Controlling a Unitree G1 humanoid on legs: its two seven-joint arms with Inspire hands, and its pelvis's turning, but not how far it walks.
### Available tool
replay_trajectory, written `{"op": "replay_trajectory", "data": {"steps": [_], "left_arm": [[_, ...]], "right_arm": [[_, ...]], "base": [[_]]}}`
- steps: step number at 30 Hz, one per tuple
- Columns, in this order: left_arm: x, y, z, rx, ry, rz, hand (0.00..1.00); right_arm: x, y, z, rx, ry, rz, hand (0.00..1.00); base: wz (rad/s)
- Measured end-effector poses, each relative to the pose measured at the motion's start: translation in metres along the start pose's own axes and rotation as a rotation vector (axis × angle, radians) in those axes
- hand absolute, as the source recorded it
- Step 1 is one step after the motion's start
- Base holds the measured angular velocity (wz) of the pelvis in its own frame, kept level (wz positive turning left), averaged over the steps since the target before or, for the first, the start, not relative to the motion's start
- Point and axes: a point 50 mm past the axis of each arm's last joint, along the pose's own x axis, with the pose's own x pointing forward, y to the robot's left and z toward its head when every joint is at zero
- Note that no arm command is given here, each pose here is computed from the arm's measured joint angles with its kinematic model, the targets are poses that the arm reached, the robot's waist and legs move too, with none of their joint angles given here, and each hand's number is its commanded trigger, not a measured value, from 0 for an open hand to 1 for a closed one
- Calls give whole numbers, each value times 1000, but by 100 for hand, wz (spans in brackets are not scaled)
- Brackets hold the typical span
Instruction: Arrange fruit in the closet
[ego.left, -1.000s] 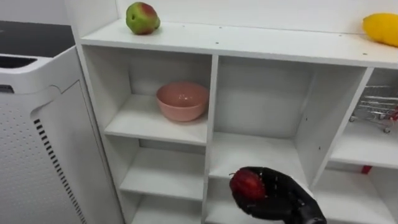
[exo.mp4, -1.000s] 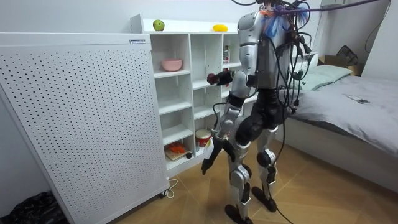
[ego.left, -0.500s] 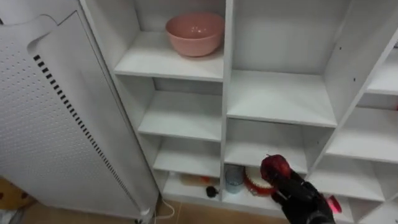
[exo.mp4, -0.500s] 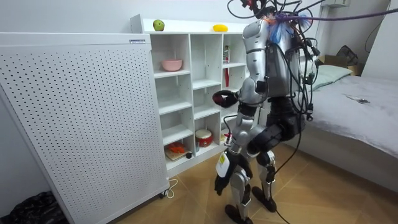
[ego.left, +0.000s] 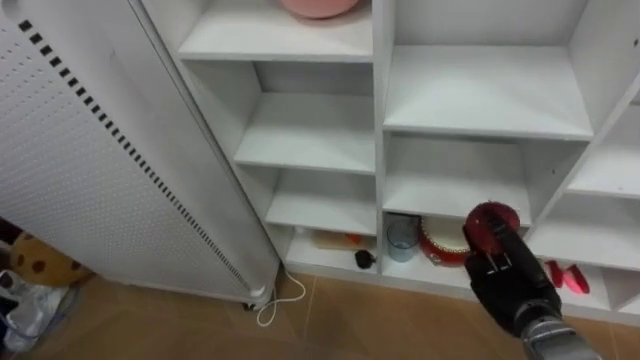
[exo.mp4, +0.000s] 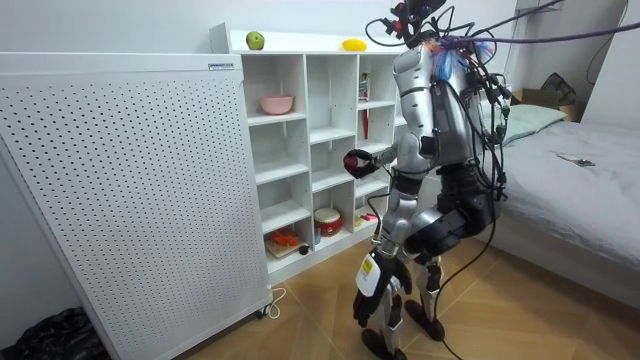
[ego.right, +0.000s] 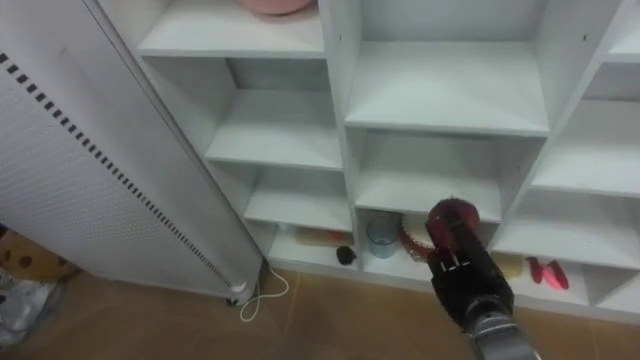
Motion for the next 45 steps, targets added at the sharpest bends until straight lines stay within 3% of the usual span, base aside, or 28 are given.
{"op": "replay_trajectory", "data": {"steps": [13, 14, 15, 29, 45], "left_arm": [[-1, 0, 12, -50, -48, 1, 0], [-1, 0, 12, -53, -51, 2, 0], [-1, 0, 12, -53, -51, 2, 0], [-3, 5, -1, -41, -29, 0, 0], [-4, 1, -6, -40, -17, -26, 0]], "right_arm": [[8, 40, 31, 27, -78, 83, 100], [9, 45, 37, 23, -90, 94, 10], [9, 48, 41, 17, -102, 101, 0], [8, 49, 48, -87, -138, 88, 0], [8, 49, 48, -98, -139, 83, 0]], "base": [[0], [8], [6], [-2], [0]]}}
